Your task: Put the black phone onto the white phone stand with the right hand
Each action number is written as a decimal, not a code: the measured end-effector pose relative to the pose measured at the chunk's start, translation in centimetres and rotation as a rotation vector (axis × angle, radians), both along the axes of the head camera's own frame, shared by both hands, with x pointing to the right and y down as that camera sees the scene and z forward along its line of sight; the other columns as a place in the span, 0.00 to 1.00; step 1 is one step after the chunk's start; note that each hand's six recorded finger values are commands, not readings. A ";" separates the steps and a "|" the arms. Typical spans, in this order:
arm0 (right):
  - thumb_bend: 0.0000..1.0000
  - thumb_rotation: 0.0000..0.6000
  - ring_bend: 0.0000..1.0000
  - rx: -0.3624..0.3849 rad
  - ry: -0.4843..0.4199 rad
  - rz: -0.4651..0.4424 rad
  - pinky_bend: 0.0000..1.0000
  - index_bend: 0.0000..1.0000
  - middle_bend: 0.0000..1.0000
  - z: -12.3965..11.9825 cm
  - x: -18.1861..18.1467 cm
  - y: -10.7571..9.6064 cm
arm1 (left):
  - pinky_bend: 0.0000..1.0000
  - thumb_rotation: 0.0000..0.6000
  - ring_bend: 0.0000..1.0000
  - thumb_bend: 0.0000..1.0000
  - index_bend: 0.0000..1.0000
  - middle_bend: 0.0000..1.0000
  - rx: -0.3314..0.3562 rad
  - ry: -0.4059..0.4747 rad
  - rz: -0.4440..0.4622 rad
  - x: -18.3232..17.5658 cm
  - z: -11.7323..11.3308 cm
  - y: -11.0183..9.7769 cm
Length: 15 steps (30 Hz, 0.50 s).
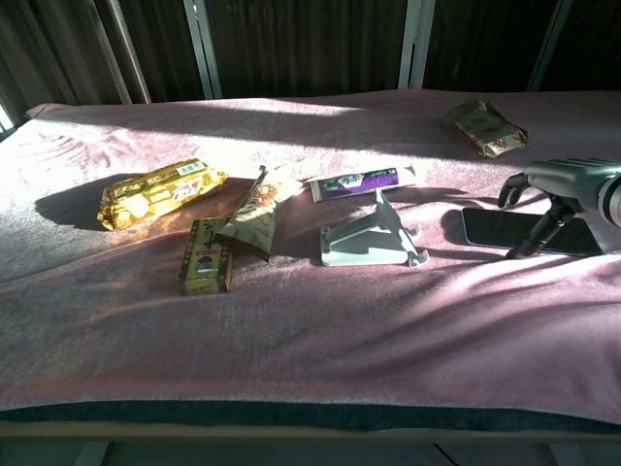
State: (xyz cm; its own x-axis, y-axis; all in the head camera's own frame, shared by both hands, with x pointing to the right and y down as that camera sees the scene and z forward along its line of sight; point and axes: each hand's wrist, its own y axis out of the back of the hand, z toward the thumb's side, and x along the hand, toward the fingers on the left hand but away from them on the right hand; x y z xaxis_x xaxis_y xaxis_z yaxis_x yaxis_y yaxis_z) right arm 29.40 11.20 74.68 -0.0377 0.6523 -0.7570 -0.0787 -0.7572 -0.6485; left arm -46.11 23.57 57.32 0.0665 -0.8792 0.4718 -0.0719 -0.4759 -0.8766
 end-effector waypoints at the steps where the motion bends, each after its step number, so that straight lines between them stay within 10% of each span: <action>1: 0.22 1.00 0.13 0.001 0.000 0.000 0.13 0.39 0.31 0.0 0.0 0.0 | 0.12 1.00 0.03 0.41 0.00 0.04 0.000 -0.001 0.000 0.0 0.0 0.0; 15: 0.22 1.00 0.13 0.004 0.028 -0.022 0.13 0.41 0.31 0.0 -0.5 -0.1 | 0.12 1.00 0.03 0.41 0.00 0.04 0.011 -0.002 -0.008 -0.2 -0.4 0.1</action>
State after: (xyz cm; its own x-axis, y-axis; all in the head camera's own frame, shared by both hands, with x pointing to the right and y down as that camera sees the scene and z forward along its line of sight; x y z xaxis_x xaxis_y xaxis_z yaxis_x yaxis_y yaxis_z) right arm 28.89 11.07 74.73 -0.0450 0.6560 -0.7534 -0.1134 -0.7527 -0.6486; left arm -46.33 23.71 56.96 0.0587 -0.8848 0.4623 -0.0738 -0.4657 -0.8819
